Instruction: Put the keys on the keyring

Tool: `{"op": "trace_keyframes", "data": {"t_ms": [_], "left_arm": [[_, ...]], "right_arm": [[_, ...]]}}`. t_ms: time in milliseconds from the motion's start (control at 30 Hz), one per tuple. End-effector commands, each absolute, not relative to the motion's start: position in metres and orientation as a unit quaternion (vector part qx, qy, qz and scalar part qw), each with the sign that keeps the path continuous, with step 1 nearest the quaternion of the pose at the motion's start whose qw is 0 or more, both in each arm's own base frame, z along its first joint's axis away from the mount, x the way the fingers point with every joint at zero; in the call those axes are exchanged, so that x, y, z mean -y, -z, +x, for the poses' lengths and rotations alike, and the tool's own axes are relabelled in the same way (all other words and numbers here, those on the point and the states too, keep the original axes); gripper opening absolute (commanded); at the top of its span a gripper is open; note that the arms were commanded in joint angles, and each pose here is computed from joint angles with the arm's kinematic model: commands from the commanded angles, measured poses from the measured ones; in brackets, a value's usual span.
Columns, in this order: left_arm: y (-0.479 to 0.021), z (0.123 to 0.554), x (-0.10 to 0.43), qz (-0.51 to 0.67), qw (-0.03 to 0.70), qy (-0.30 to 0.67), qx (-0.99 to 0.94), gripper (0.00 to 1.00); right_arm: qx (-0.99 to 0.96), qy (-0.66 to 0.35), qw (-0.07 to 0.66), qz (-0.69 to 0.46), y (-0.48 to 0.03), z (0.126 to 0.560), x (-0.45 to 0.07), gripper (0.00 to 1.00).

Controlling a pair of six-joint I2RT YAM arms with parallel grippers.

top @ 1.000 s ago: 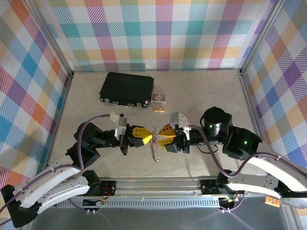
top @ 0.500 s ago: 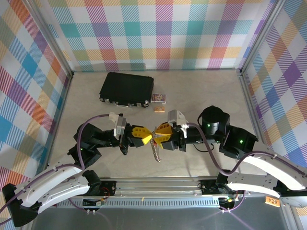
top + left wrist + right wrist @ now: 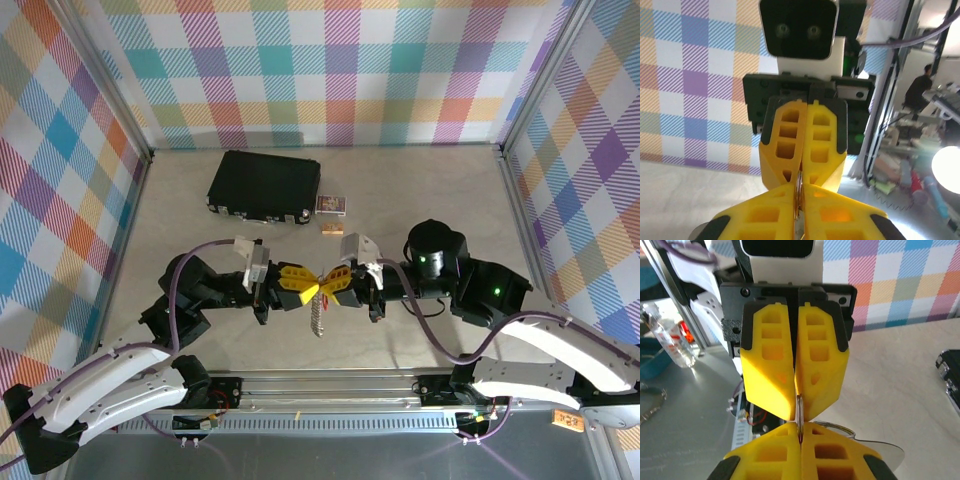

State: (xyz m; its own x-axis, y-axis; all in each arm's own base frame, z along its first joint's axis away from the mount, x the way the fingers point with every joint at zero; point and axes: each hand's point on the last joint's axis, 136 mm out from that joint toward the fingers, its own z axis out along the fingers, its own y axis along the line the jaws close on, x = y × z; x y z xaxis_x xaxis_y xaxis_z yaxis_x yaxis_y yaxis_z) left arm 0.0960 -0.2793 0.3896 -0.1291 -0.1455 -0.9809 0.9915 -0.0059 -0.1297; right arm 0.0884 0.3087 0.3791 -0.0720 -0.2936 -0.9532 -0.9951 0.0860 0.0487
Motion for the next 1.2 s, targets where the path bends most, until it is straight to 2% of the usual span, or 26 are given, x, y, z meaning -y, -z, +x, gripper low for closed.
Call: {"op": "trace_keyframes", "data": {"t_ms": [0,100,333,500,600,833,1000,1167], "left_arm": [[-0.393,0.090,0.276,0.463,0.499,0.535,-0.501,0.17],[-0.389,0.089,0.279,0.479,0.479,0.526,-0.515,0.19],[-0.384,0.089,0.282,0.492,0.465,0.519,-0.523,0.19],[-0.381,0.093,0.284,0.491,0.466,0.514,-0.526,0.10],[-0.381,0.095,0.285,0.493,0.470,0.509,-0.526,0.01],[-0.401,0.093,0.283,0.475,0.499,0.529,-0.495,0.00],[-0.423,0.089,0.277,0.447,0.533,0.558,-0.452,0.00],[-0.431,0.085,0.275,0.435,0.541,0.582,-0.422,0.00]], "right_arm": [[-0.600,-0.378,0.411,-0.573,-0.382,0.085,-0.301,0.00],[-0.608,-0.361,0.382,-0.595,-0.375,0.084,-0.303,0.00],[-0.606,-0.359,0.366,-0.608,-0.378,0.082,-0.306,0.00],[-0.603,-0.368,0.360,-0.609,-0.375,0.079,-0.308,0.00],[-0.601,-0.372,0.359,-0.609,-0.376,0.078,-0.308,0.00],[-0.595,-0.388,0.375,-0.596,-0.385,0.077,-0.309,0.00],[-0.574,-0.418,0.421,-0.564,-0.399,0.076,-0.305,0.14],[-0.568,-0.458,0.441,-0.522,-0.403,0.078,-0.311,0.16]]}}
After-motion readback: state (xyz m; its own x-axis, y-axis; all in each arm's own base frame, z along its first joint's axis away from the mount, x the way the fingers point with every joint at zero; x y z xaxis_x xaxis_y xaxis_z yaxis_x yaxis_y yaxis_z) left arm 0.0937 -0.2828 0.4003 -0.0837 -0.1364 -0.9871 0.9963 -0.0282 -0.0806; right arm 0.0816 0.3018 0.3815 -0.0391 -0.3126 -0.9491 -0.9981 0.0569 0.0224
